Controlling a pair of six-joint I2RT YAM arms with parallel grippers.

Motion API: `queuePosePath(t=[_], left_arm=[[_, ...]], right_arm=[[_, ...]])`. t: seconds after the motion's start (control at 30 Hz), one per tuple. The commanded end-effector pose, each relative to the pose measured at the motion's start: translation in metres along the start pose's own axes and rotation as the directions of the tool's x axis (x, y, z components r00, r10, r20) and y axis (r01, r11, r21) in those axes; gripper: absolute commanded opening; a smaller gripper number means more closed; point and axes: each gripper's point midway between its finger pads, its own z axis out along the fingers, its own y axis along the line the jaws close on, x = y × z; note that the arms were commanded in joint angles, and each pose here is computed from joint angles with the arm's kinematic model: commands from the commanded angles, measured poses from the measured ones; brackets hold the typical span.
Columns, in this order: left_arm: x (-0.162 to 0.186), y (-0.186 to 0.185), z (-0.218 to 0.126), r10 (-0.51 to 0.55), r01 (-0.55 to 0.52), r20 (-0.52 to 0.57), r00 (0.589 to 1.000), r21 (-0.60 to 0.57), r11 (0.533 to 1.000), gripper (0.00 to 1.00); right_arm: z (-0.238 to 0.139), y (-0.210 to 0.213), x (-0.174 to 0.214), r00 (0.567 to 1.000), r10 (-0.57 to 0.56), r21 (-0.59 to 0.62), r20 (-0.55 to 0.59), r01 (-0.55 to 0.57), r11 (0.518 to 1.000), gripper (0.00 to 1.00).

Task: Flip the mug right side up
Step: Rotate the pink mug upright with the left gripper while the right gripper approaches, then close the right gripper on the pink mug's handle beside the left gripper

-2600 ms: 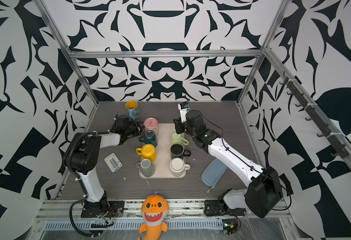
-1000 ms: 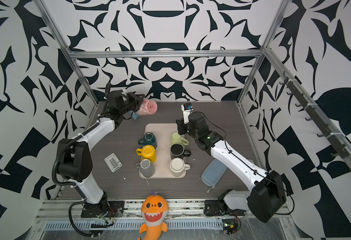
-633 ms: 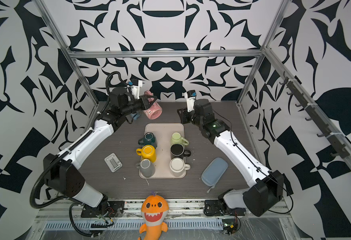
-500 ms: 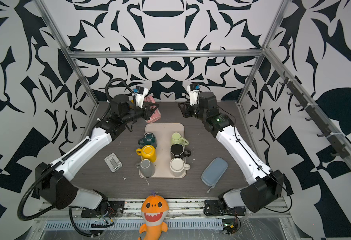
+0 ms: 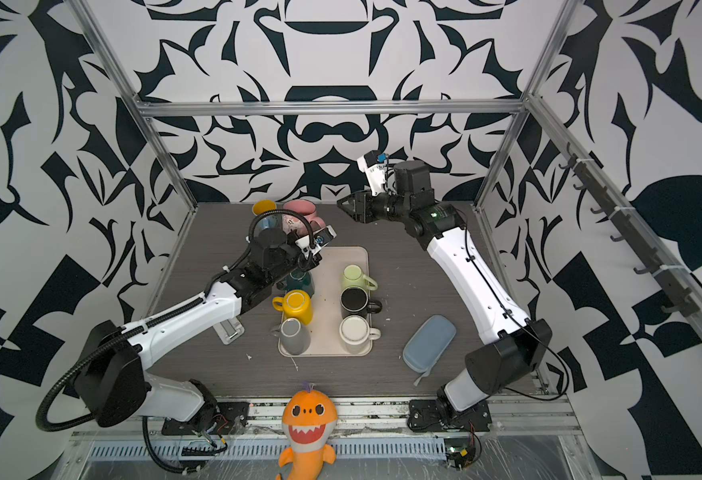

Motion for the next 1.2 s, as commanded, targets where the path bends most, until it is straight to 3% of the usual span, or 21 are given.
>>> queuePosePath(t=[0.0,0.17,0.5,1.17], left_arm=[[-0.035,0.045,-0.004,0.264,-0.24,0.065,0.962,-0.253,0.937,0.0],[-0.027,0.038,0.007,0.346,-0.33,0.024,0.938,-0.239,0.913,0.0],[-0.034,0.035,0.007,0.357,-0.337,0.059,0.932,-0.22,0.916,0.0],[-0.05,0.028,0.004,0.357,-0.331,0.102,0.928,-0.212,0.92,0.0]], right_arm=[[-0.006,0.023,0.001,0.998,-0.044,-0.066,-0.036,0.041,0.997,0.49],[0.004,0.024,0.014,0.99,-0.094,-0.034,-0.107,0.091,0.995,0.52],[0.023,0.006,0.033,0.971,-0.126,0.062,-0.203,0.141,0.988,0.53],[0.048,0.003,0.047,0.962,-0.129,0.06,-0.242,0.147,0.987,0.53]])
